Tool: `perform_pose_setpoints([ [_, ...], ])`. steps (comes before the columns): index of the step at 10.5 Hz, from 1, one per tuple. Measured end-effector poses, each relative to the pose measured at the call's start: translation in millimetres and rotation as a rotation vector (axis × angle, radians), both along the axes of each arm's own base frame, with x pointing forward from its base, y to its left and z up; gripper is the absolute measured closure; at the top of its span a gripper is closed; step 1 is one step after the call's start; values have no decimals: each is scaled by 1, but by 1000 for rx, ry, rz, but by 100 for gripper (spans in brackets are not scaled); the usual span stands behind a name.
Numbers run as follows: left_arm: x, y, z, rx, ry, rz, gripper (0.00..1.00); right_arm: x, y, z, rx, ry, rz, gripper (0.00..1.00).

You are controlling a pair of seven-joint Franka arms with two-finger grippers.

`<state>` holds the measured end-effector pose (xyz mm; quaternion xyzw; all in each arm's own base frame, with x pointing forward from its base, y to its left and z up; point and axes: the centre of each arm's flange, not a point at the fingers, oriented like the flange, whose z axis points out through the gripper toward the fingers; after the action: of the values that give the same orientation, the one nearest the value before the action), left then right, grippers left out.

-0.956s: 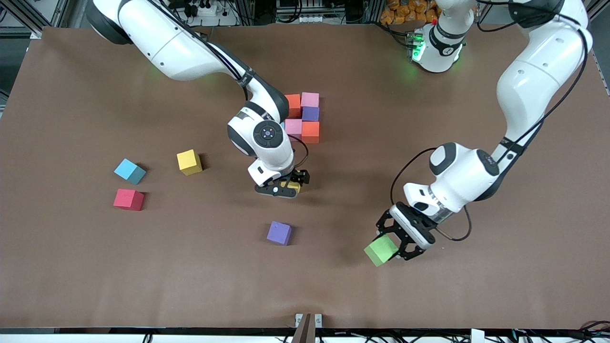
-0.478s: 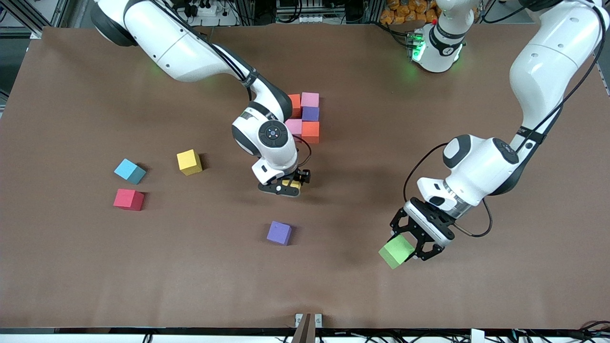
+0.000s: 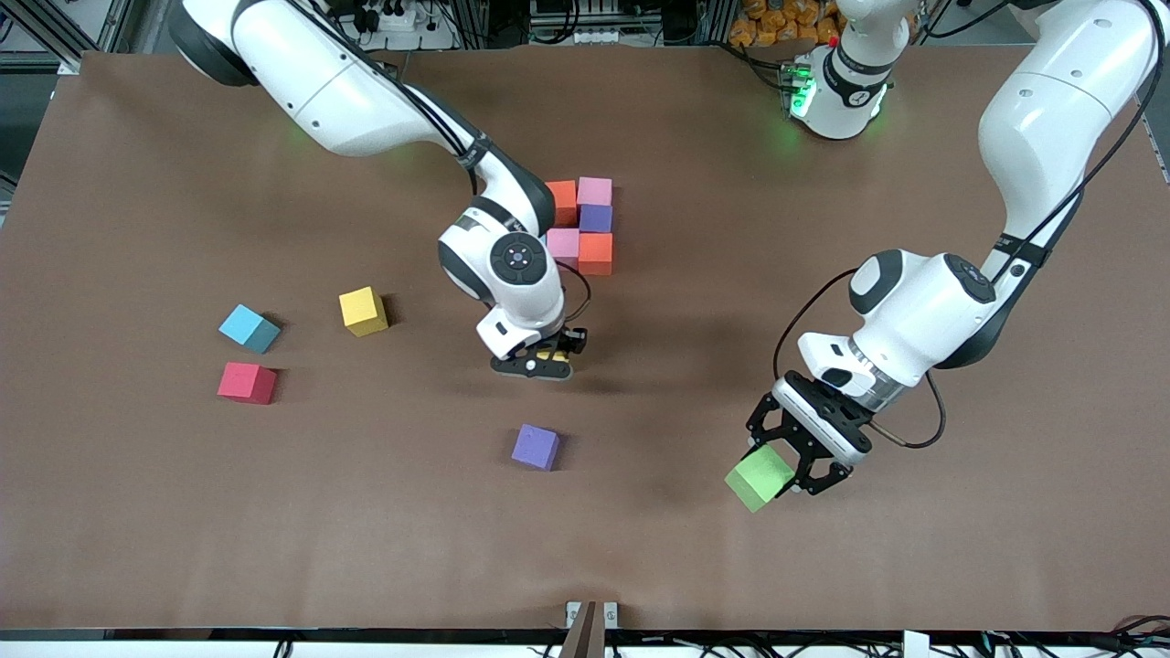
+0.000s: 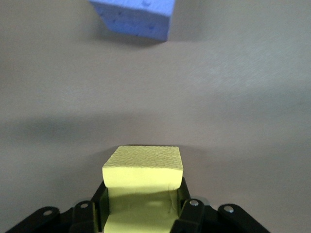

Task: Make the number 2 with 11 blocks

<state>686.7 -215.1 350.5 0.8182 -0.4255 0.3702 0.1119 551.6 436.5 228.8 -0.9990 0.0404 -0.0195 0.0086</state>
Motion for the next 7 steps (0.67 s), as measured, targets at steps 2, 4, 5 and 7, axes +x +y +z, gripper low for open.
perform_pose_setpoints([
  [2,-3,-2,3,6,-3,-4,39,-15,-12,15,-27,-2,31,47],
  [4,-5,-3,4,11,-5,-8,39,-33,-15,20,-46,3,50,50],
  [5,-6,-4,5,12,-5,-9,39,-40,-17,17,-44,2,60,50],
  [7,-7,-5,3,14,0,-12,39,-54,-19,6,-13,-15,88,50],
])
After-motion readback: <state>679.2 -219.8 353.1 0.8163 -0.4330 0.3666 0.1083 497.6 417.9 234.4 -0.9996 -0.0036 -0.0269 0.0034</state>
